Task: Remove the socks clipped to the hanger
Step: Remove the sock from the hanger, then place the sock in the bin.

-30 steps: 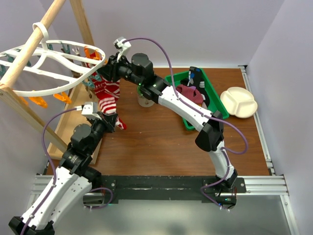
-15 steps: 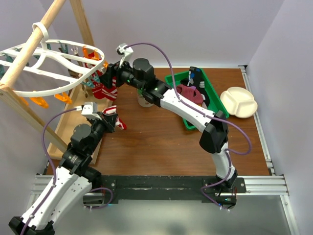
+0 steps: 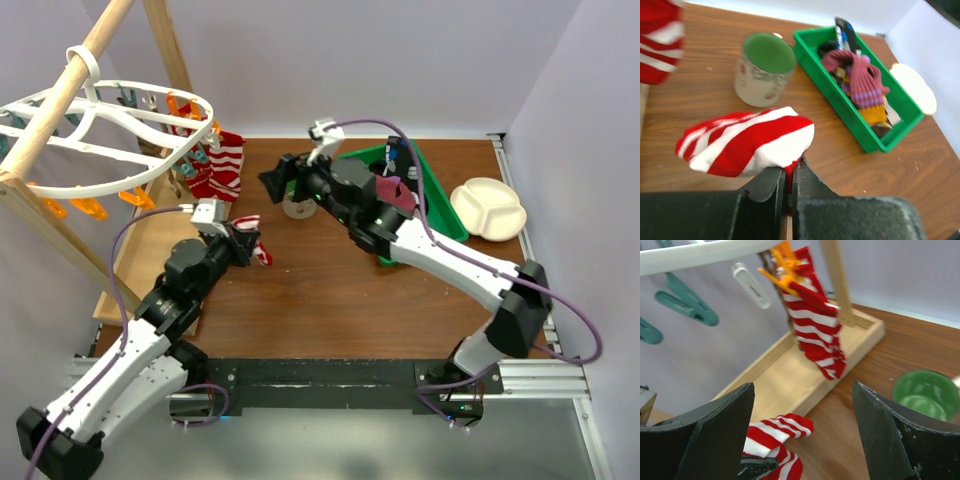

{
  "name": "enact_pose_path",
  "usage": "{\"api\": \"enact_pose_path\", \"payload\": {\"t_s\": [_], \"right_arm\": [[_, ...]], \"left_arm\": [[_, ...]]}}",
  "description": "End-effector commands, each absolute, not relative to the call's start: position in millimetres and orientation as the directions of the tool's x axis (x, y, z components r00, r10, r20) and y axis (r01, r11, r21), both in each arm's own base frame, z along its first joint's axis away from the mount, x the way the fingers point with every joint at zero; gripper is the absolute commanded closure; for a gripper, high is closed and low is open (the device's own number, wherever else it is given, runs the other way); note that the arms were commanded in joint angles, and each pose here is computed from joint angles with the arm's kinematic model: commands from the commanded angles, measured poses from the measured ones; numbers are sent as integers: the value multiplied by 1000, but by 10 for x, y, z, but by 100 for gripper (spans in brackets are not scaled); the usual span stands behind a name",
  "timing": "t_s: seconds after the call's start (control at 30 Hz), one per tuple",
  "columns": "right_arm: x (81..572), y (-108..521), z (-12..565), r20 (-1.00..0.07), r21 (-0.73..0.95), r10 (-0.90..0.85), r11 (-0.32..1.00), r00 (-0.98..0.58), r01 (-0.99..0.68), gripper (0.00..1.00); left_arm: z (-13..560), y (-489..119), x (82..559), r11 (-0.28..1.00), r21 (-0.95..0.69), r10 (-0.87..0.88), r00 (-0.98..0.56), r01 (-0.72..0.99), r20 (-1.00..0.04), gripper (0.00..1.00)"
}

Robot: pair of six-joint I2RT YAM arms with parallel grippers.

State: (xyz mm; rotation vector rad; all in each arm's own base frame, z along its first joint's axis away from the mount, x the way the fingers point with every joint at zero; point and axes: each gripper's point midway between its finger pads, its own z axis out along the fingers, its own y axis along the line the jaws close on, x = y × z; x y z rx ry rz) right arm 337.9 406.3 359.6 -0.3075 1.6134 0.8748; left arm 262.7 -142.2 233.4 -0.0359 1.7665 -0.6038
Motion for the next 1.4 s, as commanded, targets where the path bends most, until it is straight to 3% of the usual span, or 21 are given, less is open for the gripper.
{"api": "enact_pose_path", "payload": {"t_s": [0.0,0.33,0.53,0.93,1.0,1.17,1.27,1.37], "right_arm": [[3356,3429,3875,-923,377,359,780,-136,-499,16],[2931,1859,4142,-905,413,423,898,43,-156,9],[2708,1429,4283,-887,441,450,892,99,-103,8],[2593,1202,4417,-889,436,442,897,123,-72,7],[2603,1213,4391,-895,426,431,902,116,-69,7],[2609,1234,4342,-900,417,423,906,106,-71,7],[2611,1253,4324,-903,410,417,909,101,-78,7],[2624,1278,4307,-906,406,412,910,96,-81,6]], "left_arm": [[2717,-1854,2642,840,-397,-337,-217,370,-916,100],[2693,-3423,2743,729,-372,-236,-300,575,-925,100],[2763,-4269,3009,650,-355,-212,-288,672,-934,100],[2618,-5559,3390,448,-330,-219,-256,831,-942,100],[2706,-5685,3466,436,-335,-249,-246,835,-937,100],[2010,-5913,3759,517,-369,-197,-312,772,-929,99],[1706,-5910,3907,565,-378,-188,-332,733,-924,93],[1562,-5933,4004,569,-388,-177,-353,725,-919,80]]}}
